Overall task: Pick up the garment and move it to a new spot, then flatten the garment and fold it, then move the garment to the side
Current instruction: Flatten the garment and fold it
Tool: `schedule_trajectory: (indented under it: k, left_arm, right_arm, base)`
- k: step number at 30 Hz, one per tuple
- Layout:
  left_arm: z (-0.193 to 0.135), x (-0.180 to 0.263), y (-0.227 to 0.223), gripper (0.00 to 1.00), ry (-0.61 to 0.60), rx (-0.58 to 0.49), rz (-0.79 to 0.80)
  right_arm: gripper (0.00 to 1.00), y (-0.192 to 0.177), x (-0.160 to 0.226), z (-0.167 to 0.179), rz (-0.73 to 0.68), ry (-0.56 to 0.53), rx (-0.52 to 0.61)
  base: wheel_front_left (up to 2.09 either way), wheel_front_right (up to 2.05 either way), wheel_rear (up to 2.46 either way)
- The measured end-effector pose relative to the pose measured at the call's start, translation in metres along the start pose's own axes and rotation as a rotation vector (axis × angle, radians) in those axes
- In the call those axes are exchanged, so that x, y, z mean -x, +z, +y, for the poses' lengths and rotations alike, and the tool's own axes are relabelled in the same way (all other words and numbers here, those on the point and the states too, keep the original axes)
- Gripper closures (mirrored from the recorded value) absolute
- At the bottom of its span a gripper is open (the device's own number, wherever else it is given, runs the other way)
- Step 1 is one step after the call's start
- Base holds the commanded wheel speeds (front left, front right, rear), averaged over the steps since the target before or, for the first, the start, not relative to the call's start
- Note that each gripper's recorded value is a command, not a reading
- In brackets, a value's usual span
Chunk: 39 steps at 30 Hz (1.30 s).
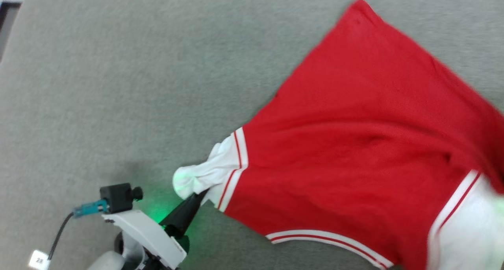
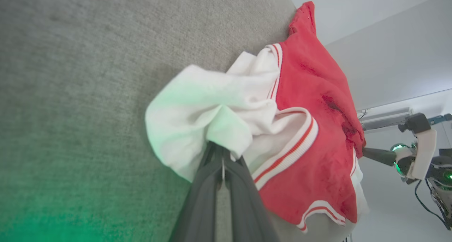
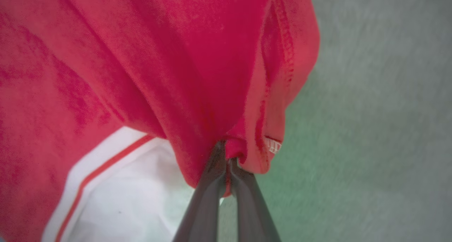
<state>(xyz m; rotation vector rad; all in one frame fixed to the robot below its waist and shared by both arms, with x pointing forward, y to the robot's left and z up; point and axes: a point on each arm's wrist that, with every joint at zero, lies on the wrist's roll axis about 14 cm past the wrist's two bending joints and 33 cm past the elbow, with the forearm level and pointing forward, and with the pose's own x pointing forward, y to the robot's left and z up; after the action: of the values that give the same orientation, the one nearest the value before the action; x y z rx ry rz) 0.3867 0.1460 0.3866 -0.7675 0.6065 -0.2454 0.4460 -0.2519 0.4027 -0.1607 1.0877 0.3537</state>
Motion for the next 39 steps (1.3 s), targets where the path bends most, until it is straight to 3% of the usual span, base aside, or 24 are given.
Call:
schedule_trajectory:
  k: [8, 12, 13, 14, 15, 24, 31, 33, 39]
  left_arm:
    - [-0.018, -0.006, 0.009, 1.0, -0.038, -0.057, -0.01]
    - [-0.027, -0.011, 0.011, 1.0, -0.059, -0.074, -0.007]
    - [-0.029, -0.013, 0.01, 1.0, -0.064, -0.081, 0.0]
    - [-0.031, -0.014, 0.009, 1.0, -0.067, -0.086, 0.006]
    - [-0.032, -0.014, 0.008, 1.0, -0.07, -0.09, 0.01]
    - [-0.04, -0.013, 0.01, 1.0, -0.083, -0.109, 0.001]
    - [-0.042, -0.012, 0.006, 1.0, -0.085, -0.107, -0.004]
    - [-0.041, -0.015, 0.005, 1.0, -0.082, -0.095, -0.003]
    - [-0.035, -0.024, 0.004, 1.0, -0.08, -0.077, 0.0]
  right_arm:
    - [1.0, -0.113, 0.033, 0.05, 0.113, 0.091, -0.133]
    - [0.96, -0.146, 0.04, 0.088, 0.156, 0.167, -0.195]
    - [0.65, -0.145, 0.041, 0.089, 0.142, 0.159, -0.197]
    - [0.51, -0.143, 0.041, 0.086, 0.12, 0.139, -0.194]
    - [0.0, -0.141, 0.042, 0.084, 0.105, 0.123, -0.191]
    - [0.0, -0.092, 0.079, 0.057, -0.066, 0.051, -0.174]
    - [0.0, 0.026, 0.116, 0.013, -0.443, -0.099, -0.068]
    - [0.0, 0.053, 0.107, 0.011, -0.508, -0.128, -0.023]
    - [0.0, 0.099, 0.043, 0.021, -0.486, -0.119, 0.053]
  base:
    - [0.0, 0.0, 0.0]
    - [0.0, 0.0, 0.0]
    - [0.0, 0.0, 0.0]
    - [0.0, 0.0, 0.0]
    - [0.0, 0.0, 0.0]
    - [0.0, 0.0, 0.0]
    - [0.0, 0.0, 0.0]
    - [0.0, 0.0, 0.0]
    - [0.0, 0.0, 0.0]
